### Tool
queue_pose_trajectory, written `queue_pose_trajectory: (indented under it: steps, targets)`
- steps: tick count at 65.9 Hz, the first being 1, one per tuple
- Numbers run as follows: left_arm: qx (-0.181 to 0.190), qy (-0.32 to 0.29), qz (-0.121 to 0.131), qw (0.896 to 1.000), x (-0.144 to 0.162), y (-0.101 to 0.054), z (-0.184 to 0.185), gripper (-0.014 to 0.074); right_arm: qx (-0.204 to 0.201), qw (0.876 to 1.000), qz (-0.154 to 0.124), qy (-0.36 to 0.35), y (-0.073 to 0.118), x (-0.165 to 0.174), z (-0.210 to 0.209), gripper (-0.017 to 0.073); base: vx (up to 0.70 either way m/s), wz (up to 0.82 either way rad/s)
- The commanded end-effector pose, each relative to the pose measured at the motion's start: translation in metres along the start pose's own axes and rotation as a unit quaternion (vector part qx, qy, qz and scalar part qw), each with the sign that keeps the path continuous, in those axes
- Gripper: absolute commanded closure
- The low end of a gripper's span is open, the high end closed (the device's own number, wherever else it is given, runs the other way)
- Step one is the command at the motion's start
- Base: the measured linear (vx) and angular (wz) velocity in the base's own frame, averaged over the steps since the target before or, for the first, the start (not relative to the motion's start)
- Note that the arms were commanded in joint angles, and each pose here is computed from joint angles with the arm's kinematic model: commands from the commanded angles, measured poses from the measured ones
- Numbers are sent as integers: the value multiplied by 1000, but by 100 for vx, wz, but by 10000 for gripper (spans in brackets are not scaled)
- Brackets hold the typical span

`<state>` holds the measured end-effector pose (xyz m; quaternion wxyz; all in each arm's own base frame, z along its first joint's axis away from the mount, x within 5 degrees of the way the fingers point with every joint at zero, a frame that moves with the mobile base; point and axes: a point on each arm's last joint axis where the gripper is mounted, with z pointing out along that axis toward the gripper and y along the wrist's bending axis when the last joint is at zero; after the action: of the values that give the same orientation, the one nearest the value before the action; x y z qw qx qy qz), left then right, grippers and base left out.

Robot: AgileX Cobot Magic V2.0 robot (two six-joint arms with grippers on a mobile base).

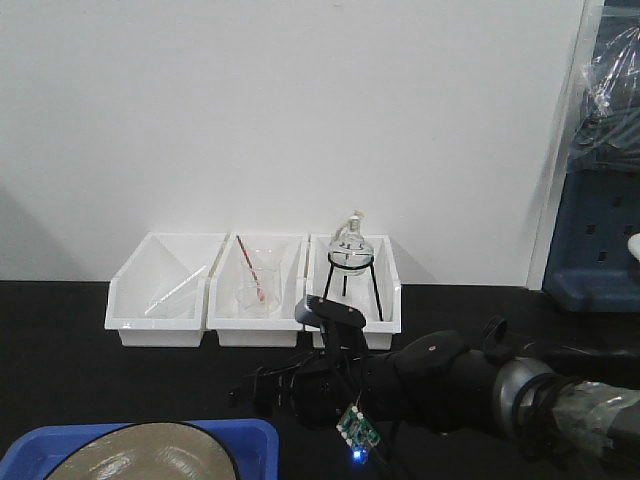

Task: Place disk in tray to left cabinet

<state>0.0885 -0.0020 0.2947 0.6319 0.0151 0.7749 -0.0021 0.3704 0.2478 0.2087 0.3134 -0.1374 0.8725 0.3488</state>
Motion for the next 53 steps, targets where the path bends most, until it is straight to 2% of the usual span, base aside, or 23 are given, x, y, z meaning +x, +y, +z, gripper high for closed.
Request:
queue_pose_trajectory:
  steps: [1,8,12,17,20,26,31,36,39,53]
  targets:
    - [3,-36,-5,999,-15,0,-2,274,-9,999,-31,-13,21,-19,-27,8,0,0]
    - [3,6,-3,1000,-9,0,3,267,38,999,-5,37,12,-10,-26,9,0,0]
    - [2,39,0,999,-6,0,10,255,67,996,-10,62,6,-5,-27,9,0,0]
    - [3,97,1,995,-7,0,21,233,97,991,4,88,1,0,-29,9,0,0]
    - [-1,135,9,991,-9,1,30,220,106,989,16,98,0,2,-29,9,0,0]
    - [-26,195,18,980,-17,6,52,193,107,989,15,101,-1,2,-30,9,0,0]
    - [-50,210,28,976,-26,11,69,182,107,989,15,98,-1,2,-29,9,0,0]
    - [-71,219,52,972,-34,15,90,178,107,990,15,94,-1,1,-29,9,0,0]
    - [-74,229,67,968,-37,17,104,178,108,990,14,90,-1,0,-29,9,0,0]
    - [-73,317,72,943,-25,17,165,178,109,990,11,84,-1,-1,-29,9,0,0]
